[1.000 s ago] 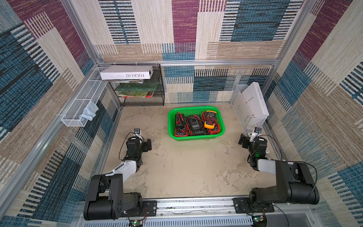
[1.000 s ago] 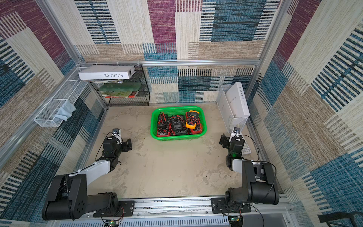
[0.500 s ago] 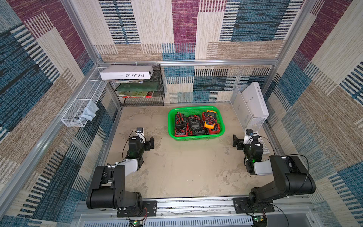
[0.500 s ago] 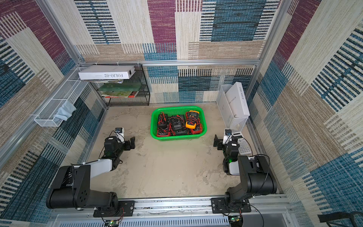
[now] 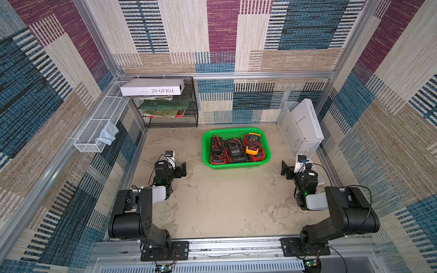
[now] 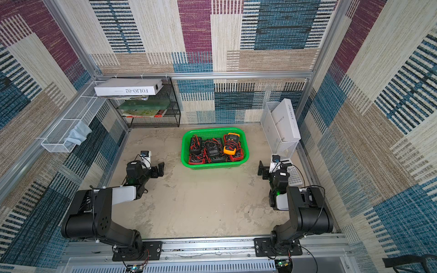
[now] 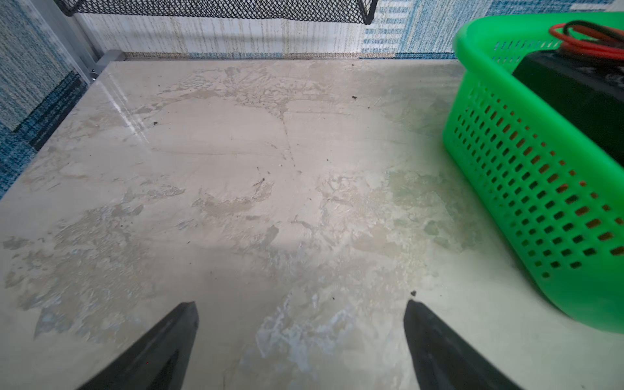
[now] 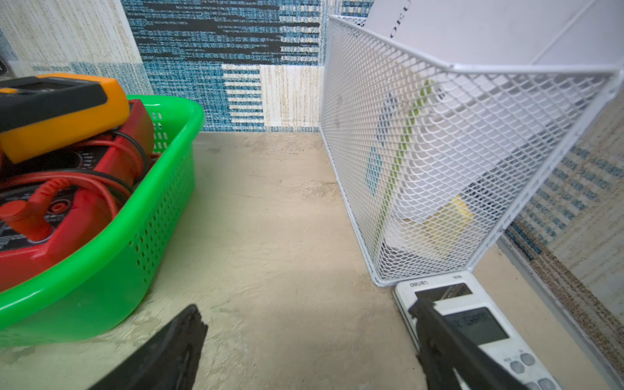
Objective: Put the multimeter into the basket
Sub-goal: Reset both arms
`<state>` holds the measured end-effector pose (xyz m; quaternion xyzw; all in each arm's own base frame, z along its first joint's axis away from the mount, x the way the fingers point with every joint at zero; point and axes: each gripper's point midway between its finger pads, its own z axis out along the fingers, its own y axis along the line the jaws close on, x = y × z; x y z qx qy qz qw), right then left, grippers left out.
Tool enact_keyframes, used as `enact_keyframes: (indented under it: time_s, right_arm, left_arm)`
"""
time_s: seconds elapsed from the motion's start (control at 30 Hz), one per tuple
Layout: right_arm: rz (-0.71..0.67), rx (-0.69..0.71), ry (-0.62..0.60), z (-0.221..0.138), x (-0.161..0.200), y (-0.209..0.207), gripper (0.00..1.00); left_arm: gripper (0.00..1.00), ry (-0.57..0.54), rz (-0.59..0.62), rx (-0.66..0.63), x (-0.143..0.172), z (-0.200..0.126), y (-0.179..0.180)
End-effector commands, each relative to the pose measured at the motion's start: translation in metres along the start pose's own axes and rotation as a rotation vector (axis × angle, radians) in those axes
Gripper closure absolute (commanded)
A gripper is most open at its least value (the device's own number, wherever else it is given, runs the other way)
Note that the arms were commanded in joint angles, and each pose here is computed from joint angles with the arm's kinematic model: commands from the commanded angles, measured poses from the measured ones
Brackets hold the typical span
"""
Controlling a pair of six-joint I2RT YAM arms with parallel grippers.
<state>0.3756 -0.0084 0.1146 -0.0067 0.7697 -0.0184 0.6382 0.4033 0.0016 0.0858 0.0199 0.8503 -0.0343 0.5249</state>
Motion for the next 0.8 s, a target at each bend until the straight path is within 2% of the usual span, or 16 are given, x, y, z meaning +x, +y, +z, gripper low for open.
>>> enact_keyframes:
  time_s: [0.0, 0.77]
  right_arm:
    - [-0.004, 0.027, -0.032, -0.0009, -0.0083, -0.0040, 0.00]
    - [-0.008, 0.009, -0.035, -0.0006, -0.0091, -0.0015, 0.00]
  left_arm:
    - [0.00, -0.011, -0.005, 0.005, -0.0027, -0.0011, -0.0012]
    - [0.00, -0.011, -0.005, 0.004, -0.0030, -0.0012, -0.0010]
